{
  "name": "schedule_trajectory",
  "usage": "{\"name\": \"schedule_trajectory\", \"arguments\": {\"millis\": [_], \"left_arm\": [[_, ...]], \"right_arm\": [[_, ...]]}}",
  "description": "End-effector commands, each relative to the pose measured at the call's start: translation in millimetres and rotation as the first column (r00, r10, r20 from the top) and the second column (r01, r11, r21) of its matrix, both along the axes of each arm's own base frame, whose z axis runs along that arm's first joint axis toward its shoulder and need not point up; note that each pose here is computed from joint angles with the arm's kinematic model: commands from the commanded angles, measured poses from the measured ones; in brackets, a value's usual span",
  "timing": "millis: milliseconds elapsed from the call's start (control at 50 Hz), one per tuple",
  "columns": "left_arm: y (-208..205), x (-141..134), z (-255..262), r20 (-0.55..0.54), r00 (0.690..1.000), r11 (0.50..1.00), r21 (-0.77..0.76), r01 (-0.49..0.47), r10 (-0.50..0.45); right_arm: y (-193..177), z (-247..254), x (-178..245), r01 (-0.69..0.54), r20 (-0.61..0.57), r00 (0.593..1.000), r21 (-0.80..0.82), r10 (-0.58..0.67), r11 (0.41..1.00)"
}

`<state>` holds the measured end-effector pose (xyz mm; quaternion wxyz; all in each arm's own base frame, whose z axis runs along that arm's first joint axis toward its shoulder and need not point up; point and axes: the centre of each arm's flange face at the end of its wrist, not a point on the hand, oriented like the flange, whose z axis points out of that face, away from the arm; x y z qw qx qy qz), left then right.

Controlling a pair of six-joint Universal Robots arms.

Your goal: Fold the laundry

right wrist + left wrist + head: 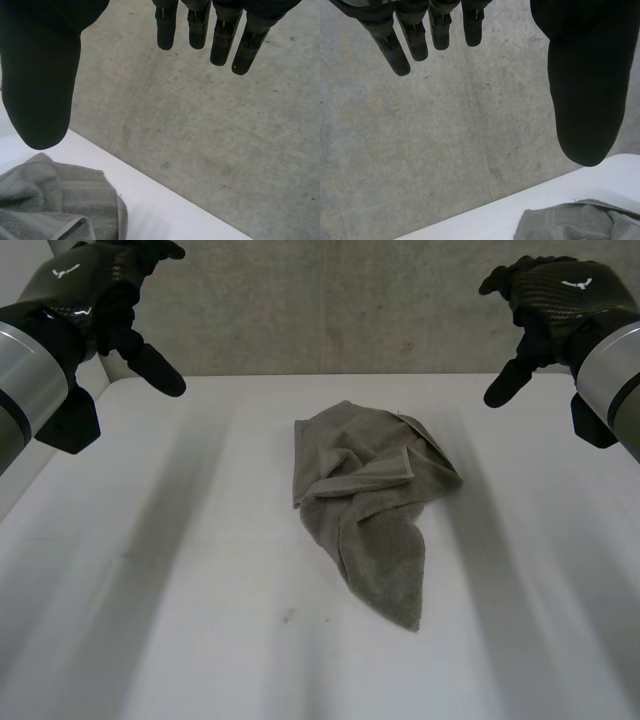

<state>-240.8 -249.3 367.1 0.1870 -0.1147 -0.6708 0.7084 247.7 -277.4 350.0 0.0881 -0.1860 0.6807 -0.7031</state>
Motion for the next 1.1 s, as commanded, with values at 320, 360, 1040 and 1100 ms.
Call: {"name": "schedule_trajectory", "arguments": {"millis": [320,360,1040,1100], "left_arm": [[-22,-77,-120,0.065,0.969,0.961,0.162,0.225,-0.238],[-26,-85,-132,0.064,0.966,0.958,0.159,0.237,-0.250],[-67,-171,-247,0.208,0.908,0.931,0.112,0.348,-0.364],[-66,-171,-252,0.211,0.906,0.929,0.121,0.349,-0.367]], "right_arm": [[-20,-46,12,-0.066,-0.278,0.958,0.021,0.069,0.998],[-23,-50,12,-0.065,-0.283,0.956,0.032,0.071,0.997],[-60,-116,4,-0.022,-0.361,0.929,0.157,0.078,0.987],[-63,-115,2,-0.015,-0.361,0.930,0.152,0.070,0.988]]}}
